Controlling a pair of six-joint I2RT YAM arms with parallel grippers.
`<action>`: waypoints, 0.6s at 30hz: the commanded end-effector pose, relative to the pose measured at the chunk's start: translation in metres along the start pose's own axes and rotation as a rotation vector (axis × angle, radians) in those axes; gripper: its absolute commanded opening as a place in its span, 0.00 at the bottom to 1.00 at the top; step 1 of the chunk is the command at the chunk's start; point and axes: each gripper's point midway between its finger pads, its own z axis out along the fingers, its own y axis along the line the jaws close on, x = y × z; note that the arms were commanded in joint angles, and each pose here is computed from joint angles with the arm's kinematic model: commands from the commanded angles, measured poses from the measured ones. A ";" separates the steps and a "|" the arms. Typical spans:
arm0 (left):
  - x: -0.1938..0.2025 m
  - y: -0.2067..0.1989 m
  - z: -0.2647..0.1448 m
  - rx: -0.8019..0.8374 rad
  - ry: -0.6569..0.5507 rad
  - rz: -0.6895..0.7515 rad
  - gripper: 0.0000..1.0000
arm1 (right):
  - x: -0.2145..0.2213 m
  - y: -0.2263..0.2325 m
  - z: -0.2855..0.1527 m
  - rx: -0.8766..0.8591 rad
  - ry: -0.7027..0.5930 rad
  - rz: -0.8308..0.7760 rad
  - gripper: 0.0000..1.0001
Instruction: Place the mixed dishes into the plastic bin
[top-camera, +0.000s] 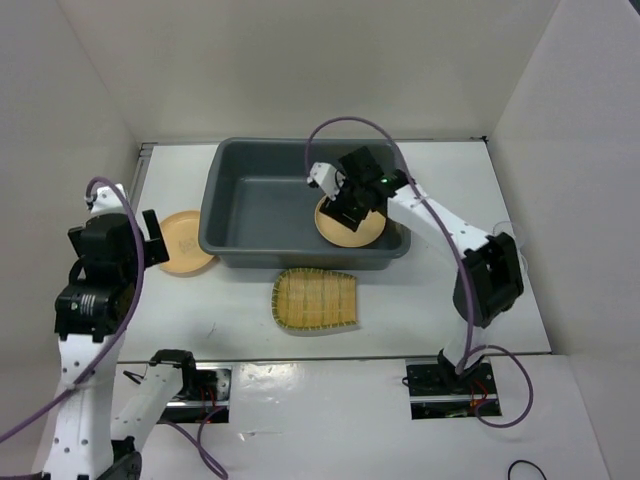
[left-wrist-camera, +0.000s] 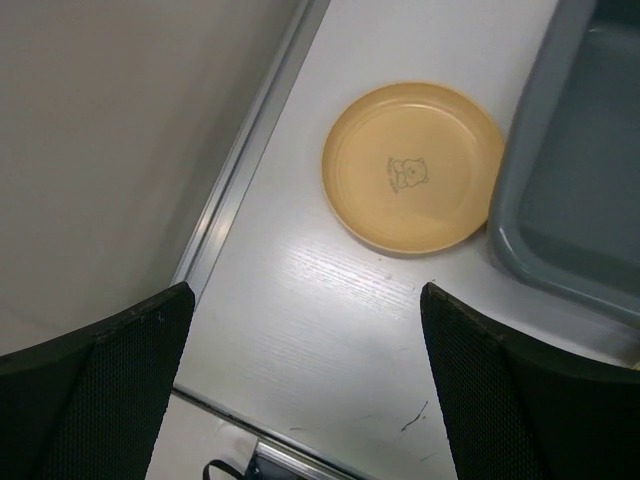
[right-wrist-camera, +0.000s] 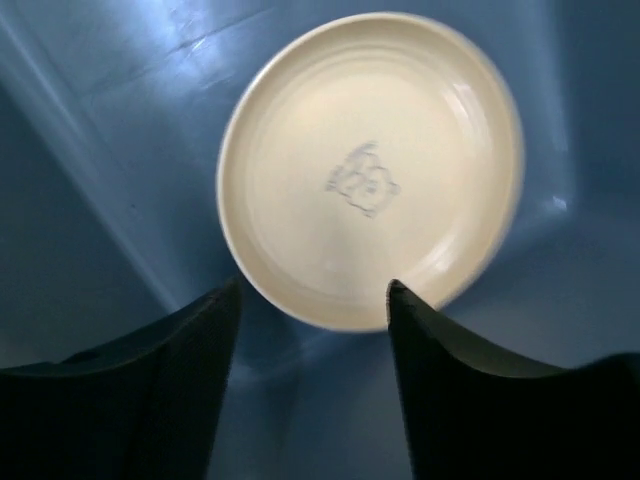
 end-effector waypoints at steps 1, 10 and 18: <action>-0.011 0.007 0.014 -0.099 -0.001 -0.070 1.00 | -0.033 -0.041 -0.083 0.209 -0.165 0.114 0.70; 0.030 -0.069 0.128 -0.029 0.622 -0.175 1.00 | 0.067 -0.025 -0.133 0.354 -0.147 0.364 0.73; 0.049 -0.065 0.189 0.096 0.683 -0.466 1.00 | 0.115 -0.013 -0.133 0.355 -0.114 0.535 0.76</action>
